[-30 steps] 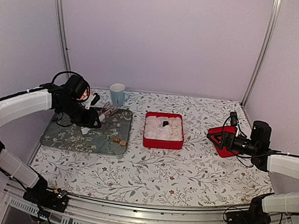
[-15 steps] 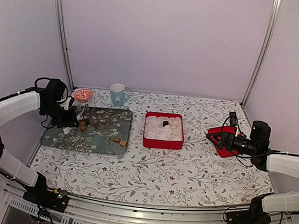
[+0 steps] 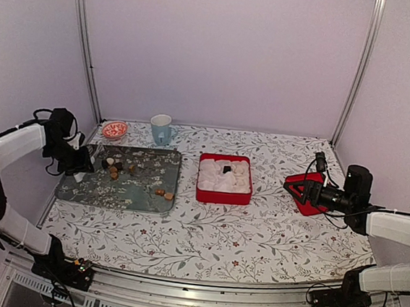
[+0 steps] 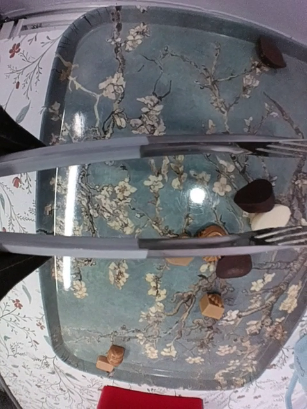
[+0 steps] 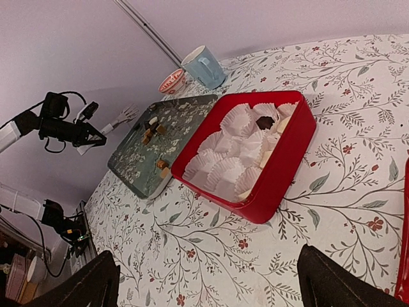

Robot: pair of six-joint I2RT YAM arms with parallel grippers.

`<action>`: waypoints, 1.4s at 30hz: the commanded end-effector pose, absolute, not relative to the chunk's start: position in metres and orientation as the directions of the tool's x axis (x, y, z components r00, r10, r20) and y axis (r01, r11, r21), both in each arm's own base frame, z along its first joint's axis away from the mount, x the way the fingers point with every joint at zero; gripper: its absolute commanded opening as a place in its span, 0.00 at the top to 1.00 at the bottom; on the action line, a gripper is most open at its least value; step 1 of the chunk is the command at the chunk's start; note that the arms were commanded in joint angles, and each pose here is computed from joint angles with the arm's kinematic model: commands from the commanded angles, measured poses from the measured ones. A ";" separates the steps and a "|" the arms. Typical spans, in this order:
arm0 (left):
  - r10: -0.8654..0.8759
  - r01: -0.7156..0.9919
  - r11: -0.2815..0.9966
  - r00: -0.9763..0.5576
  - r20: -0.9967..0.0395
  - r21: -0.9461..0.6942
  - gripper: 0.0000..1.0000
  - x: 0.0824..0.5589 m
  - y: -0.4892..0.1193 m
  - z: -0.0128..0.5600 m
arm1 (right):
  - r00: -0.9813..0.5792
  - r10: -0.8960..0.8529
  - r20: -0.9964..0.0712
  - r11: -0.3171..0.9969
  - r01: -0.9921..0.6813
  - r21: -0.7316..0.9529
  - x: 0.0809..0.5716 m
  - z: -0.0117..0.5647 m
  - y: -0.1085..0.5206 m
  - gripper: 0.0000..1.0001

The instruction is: Pack the chocolate

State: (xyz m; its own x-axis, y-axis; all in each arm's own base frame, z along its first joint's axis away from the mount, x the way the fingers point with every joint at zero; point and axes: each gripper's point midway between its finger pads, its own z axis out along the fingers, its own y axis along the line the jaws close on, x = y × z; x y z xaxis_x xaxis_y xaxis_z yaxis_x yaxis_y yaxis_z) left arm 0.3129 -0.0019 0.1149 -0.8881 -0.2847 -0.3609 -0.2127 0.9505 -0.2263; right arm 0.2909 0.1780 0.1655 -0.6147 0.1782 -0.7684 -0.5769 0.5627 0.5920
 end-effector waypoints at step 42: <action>-0.354 -0.274 0.914 -0.899 -0.257 -0.299 0.73 0.319 -0.002 0.076 | -0.590 0.186 -0.786 0.570 -0.587 0.575 0.293 0.171 0.177 0.01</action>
State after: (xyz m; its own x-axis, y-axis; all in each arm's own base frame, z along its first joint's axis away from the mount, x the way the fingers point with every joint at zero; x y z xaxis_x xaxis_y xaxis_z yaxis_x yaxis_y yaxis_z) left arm 0.3156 -0.0051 0.0768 -0.9055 -0.3449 -0.2472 -0.2689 0.9171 -0.2944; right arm 0.2909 0.1779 0.1666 -0.6115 0.1793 -0.7707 -0.5784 0.5634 0.5900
